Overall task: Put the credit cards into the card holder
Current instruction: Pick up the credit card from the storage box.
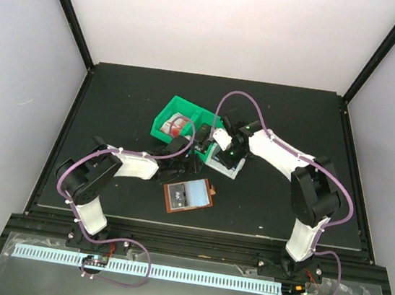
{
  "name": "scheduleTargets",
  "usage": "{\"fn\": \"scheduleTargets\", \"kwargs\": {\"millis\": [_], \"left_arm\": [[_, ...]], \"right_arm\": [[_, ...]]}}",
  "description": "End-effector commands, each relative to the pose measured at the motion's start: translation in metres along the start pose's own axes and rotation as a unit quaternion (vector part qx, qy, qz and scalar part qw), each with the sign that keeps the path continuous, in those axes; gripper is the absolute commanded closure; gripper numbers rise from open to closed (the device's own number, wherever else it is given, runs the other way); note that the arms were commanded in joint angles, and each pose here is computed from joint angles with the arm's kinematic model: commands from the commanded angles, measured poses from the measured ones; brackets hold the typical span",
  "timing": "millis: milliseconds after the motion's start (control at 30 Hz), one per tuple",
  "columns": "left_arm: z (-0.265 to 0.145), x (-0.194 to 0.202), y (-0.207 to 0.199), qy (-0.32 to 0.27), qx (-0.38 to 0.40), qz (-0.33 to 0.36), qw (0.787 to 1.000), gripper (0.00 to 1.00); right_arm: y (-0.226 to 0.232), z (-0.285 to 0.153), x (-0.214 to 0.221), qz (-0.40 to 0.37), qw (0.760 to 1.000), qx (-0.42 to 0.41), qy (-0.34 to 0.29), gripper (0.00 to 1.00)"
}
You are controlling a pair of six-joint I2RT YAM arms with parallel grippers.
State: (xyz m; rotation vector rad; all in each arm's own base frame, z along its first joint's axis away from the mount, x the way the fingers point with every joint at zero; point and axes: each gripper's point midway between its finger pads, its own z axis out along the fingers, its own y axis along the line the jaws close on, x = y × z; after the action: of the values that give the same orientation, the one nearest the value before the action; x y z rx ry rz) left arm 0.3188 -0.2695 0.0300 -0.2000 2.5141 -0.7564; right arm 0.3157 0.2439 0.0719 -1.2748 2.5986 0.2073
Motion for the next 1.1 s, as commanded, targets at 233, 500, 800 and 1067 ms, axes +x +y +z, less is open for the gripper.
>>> {"fn": "scheduleTargets", "kwargs": {"millis": [233,500,800,1067], "left_arm": [[-0.008,-0.013,-0.009,-0.018,0.008,0.01,1.0,0.48],[-0.026,-0.021,-0.014,-0.042,0.019,0.013,0.999,0.47],[-0.08,-0.039,-0.023,-0.11,0.046,0.022,0.993,0.43],[-0.147,-0.028,-0.056,-0.106,0.156,0.055,0.981,0.25]], "right_arm": [[-0.031,-0.043,-0.025,0.056,0.993,0.08,-0.061,0.96],[-0.047,-0.07,-0.033,0.138,0.977,0.124,-0.105,0.99],[-0.023,-0.104,-0.054,0.34,0.914,0.01,-0.22,0.99],[0.051,-0.142,-0.059,0.455,0.788,-0.281,-0.305,0.99]]}}
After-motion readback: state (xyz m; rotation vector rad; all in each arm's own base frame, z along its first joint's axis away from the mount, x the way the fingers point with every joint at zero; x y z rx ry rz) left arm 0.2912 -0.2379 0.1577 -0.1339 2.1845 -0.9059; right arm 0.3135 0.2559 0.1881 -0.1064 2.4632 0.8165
